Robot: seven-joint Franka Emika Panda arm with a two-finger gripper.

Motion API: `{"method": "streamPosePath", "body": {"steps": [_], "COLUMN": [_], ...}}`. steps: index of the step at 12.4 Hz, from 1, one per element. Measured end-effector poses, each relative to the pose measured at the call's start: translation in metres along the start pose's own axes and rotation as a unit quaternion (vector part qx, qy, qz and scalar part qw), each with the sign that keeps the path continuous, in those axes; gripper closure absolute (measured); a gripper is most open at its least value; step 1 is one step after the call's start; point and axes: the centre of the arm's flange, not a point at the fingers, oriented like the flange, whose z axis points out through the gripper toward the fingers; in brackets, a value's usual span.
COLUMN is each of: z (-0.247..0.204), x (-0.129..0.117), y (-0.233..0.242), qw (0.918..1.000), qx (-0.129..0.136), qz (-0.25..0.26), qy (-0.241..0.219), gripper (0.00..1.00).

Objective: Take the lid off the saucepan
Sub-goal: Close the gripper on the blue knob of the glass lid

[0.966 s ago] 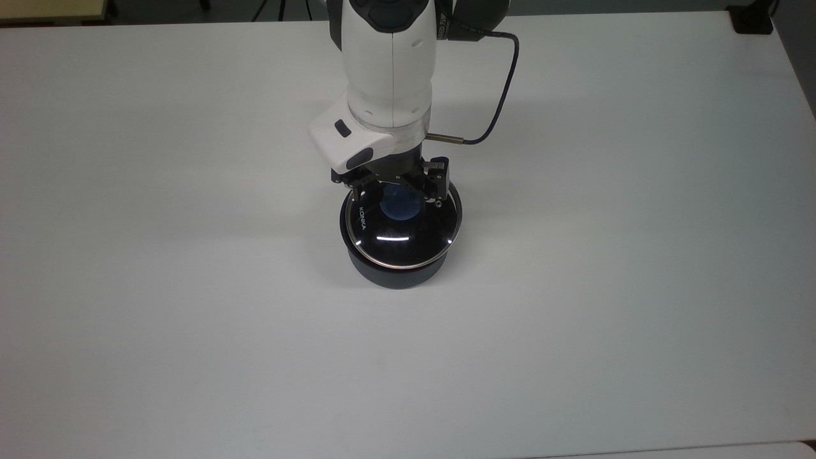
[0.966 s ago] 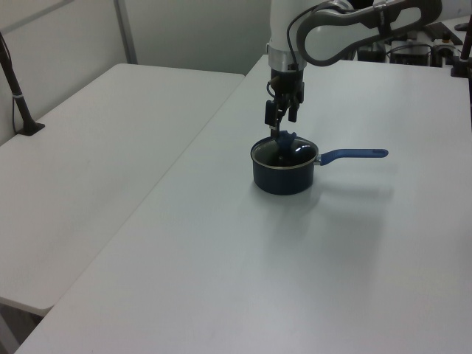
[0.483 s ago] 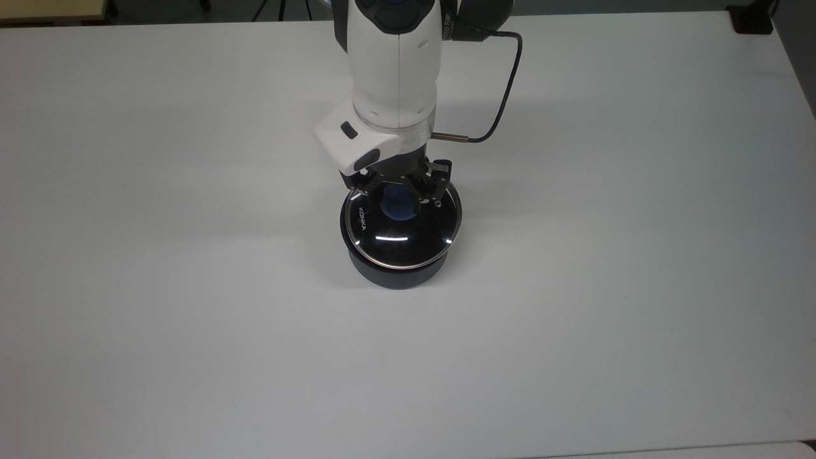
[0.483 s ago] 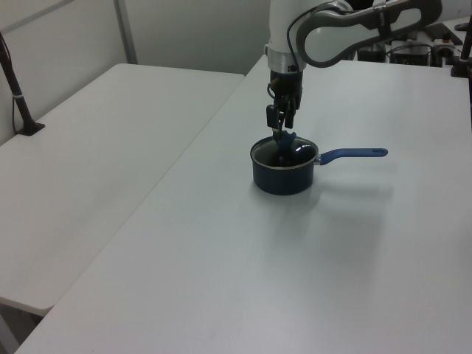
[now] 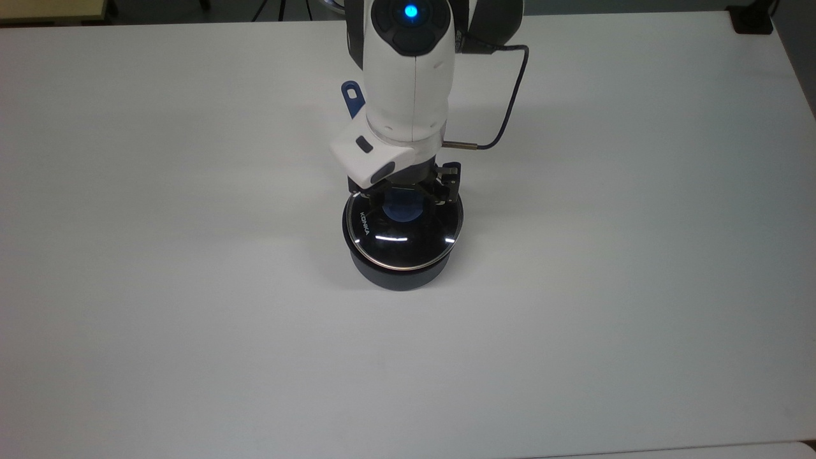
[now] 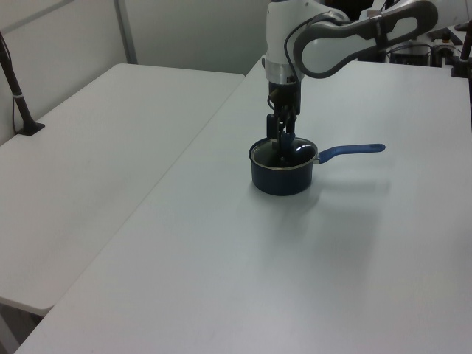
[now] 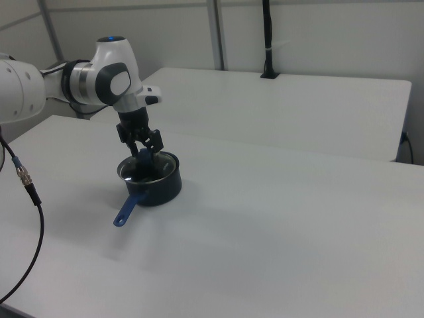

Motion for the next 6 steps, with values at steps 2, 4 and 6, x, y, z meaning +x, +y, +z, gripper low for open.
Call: {"method": "streamPosePath", "body": {"steps": [2, 4, 6], "z": [0.0023, 0.0007, -0.0005], "x": [0.0002, 0.0007, 0.0001], "y": [-0.0002, -0.0005, -0.0003], "qw": [0.9999, 0.9997, 0.9996], "qx": [-0.001, 0.0, 0.0], "qz": [-0.011, -0.022, -0.029], "qy": [-0.002, 0.0, -0.001], "gripper": [0.2, 0.41, 0.41]}}
